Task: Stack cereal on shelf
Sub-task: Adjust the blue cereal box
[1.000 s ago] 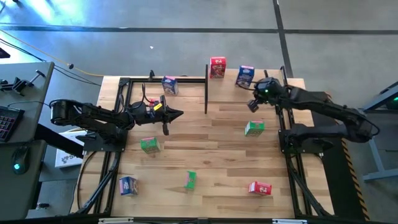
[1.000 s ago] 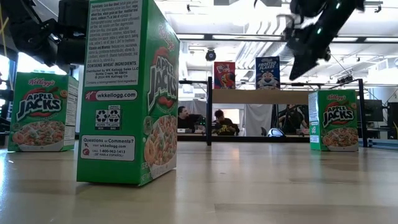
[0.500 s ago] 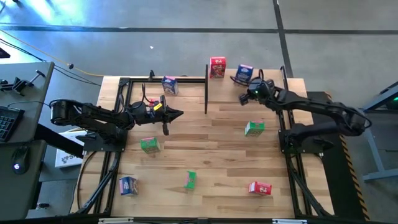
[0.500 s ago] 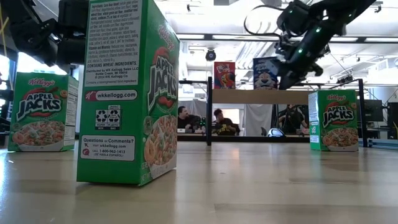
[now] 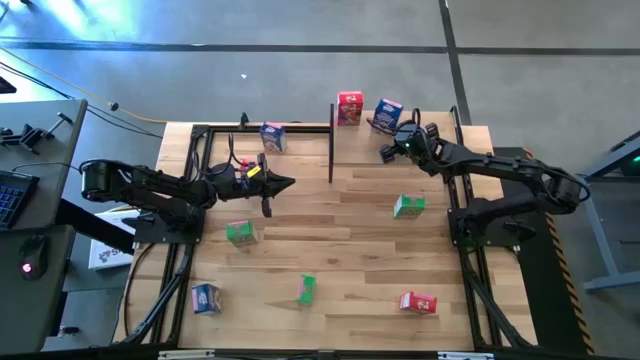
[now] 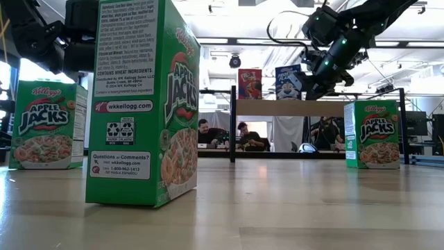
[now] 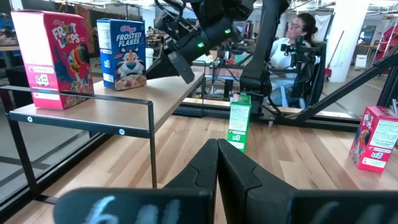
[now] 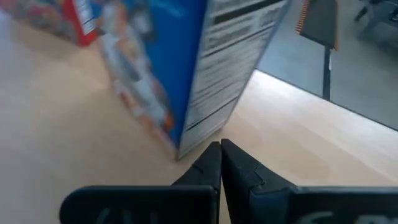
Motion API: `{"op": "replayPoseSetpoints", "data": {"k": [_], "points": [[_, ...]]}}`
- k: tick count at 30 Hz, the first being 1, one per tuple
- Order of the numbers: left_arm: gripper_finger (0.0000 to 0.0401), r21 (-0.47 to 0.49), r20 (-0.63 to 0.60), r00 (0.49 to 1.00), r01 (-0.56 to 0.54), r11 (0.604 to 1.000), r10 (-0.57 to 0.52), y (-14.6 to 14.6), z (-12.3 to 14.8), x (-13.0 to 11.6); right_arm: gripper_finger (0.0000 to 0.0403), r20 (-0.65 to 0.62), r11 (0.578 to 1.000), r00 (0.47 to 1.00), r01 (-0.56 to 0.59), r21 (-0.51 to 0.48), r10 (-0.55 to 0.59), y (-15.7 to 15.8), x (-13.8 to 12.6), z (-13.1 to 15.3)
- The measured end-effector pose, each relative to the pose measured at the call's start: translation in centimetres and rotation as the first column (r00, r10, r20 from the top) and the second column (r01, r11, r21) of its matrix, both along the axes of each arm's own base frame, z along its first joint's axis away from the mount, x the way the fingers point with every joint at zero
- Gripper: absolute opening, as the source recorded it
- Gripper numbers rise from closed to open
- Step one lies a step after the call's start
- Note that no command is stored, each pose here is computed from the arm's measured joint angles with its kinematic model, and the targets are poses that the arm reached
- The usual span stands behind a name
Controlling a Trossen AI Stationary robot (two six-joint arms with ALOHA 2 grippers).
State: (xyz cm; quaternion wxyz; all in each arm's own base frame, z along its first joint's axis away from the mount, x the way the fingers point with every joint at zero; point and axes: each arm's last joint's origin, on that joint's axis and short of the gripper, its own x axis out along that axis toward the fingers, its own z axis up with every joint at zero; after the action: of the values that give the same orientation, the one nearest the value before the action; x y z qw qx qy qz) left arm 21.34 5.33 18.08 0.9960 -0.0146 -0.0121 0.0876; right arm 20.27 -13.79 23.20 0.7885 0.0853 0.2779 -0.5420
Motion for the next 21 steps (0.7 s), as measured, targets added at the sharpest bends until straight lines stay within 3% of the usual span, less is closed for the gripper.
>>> {"op": "replayPoseSetpoints", "data": {"k": [13, 21], "points": [[0.0000, 0.000, 0.000, 1.000, 0.000, 1.000, 0.000, 0.0, 0.0, 0.0, 0.0000, 0.088, 0.995, 0.996, 0.015, -0.101, -0.006, -1.6, 0.0, 1.2], [0.0000, 0.000, 0.000, 1.000, 0.000, 1.000, 0.000, 0.0, 0.0, 0.0, 0.0000, 0.116, 0.995, 0.992, -0.045, -0.083, 0.055, -2.7, -0.5, 1.3]]}}
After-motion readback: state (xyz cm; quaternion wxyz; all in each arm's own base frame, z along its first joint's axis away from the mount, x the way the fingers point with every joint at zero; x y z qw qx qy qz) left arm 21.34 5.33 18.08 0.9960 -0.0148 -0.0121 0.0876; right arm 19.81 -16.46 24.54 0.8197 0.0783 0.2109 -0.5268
